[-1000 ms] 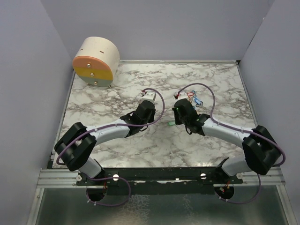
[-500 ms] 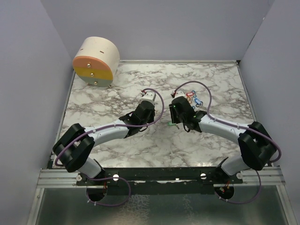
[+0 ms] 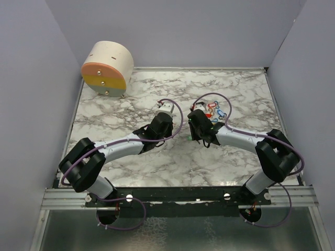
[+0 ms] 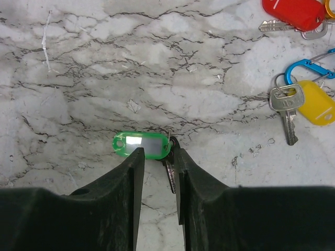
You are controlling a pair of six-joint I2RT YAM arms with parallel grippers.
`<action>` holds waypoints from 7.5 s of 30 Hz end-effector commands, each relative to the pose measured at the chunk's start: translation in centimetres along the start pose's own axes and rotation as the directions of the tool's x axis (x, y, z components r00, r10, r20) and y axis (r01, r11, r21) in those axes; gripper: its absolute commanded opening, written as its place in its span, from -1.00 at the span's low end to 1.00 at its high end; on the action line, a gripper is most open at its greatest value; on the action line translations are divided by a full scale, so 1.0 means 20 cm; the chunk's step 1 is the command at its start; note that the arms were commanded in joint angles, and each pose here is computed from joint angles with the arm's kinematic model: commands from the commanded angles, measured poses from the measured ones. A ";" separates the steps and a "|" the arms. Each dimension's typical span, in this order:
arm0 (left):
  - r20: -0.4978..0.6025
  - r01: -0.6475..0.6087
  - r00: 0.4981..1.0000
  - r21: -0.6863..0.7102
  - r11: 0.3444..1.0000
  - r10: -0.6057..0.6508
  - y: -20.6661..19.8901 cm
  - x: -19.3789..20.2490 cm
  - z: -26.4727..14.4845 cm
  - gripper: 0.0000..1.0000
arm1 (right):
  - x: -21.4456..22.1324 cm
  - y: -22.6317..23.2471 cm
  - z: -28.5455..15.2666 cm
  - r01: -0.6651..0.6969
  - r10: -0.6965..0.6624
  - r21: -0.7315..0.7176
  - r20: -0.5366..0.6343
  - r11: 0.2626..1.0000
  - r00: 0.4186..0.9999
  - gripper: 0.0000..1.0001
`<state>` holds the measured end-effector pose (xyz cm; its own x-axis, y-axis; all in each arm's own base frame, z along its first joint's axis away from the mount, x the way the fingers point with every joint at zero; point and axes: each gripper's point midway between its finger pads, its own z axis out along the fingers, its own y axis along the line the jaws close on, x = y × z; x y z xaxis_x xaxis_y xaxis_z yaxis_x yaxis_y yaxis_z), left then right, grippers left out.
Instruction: Put the keys on the keyring
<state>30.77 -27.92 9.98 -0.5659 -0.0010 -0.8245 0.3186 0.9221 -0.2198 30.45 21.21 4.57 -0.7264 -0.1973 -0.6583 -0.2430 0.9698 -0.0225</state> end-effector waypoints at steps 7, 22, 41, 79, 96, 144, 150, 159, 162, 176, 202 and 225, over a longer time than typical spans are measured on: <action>0.020 0.012 1.000 0.026 1.000 -0.013 -0.02 -0.03 -0.03 -1.00 | -0.02 0.00 0.04 -0.020 0.019 0.043 0.007 0.999 1.000 -0.52; 0.023 0.007 1.000 0.021 1.000 -0.008 -0.01 -0.03 -0.03 -1.00 | -0.02 -0.02 0.07 -0.020 0.019 0.068 0.015 0.997 1.000 -0.62; 0.025 0.007 1.000 0.014 1.000 -0.007 0.00 -0.04 -0.03 -1.00 | -0.03 -0.02 0.09 -0.020 0.018 0.075 0.033 0.997 0.999 -0.89; 0.034 0.005 0.999 0.182 0.983 -0.011 -0.24 -0.12 -0.12 -1.00 | -0.23 0.28 -0.47 0.436 -0.157 -0.390 0.573 0.811 0.805 -0.98; 0.039 -0.008 0.999 0.233 0.972 -0.001 -0.33 -0.12 -0.13 -1.00 | -0.22 0.35 -0.45 0.449 -0.149 -0.441 0.564 0.777 0.812 -0.99; 0.041 -0.039 0.999 0.273 0.961 0.029 -0.40 -0.09 -0.19 -1.00 | -0.26 0.24 -0.43 0.362 -0.112 -0.353 0.564 0.863 0.818 -0.99; 0.044 -0.043 0.999 0.278 0.960 0.033 -0.41 -0.10 -0.20 -1.00 | -0.26 0.22 -0.42 0.351 -0.112 -0.341 0.560 0.872 0.821 -0.99; 0.039 -0.048 0.998 0.286 0.957 0.039 -0.41 -0.09 -0.20 -1.00 | -0.27 0.20 -0.42 0.336 -0.107 -0.318 0.567 0.886 0.817 -0.99; 0.038 -0.051 0.998 0.292 0.955 0.041 -0.42 -0.08 -0.20 -1.00 | -0.28 0.19 -0.43 0.333 -0.103 -0.311 0.574 0.890 0.812 -0.98; 0.043 -0.054 0.998 0.302 0.952 0.043 -0.42 -0.09 -0.21 -1.00 | -0.29 0.16 -0.45 0.320 -0.099 -0.291 0.581 0.902 0.808 -0.99; 0.160 0.028 0.986 0.160 0.987 -0.054 -0.23 -0.20 -0.33 0.47 | -0.32 0.05 -0.46 0.250 -0.088 -0.210 0.573 0.945 0.815 -0.99; 0.192 0.049 0.980 0.046 0.998 -0.057 -0.07 -0.20 -0.37 0.98 | -0.40 -0.02 -0.17 0.032 0.023 -0.135 0.392 0.990 0.920 -0.99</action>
<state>26.86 -27.52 17.14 -0.4464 -0.1163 -0.8872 0.3488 0.8905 -0.2922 32.36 22.96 12.99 -0.3808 -0.1444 -0.9133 -0.4303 0.9019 0.0369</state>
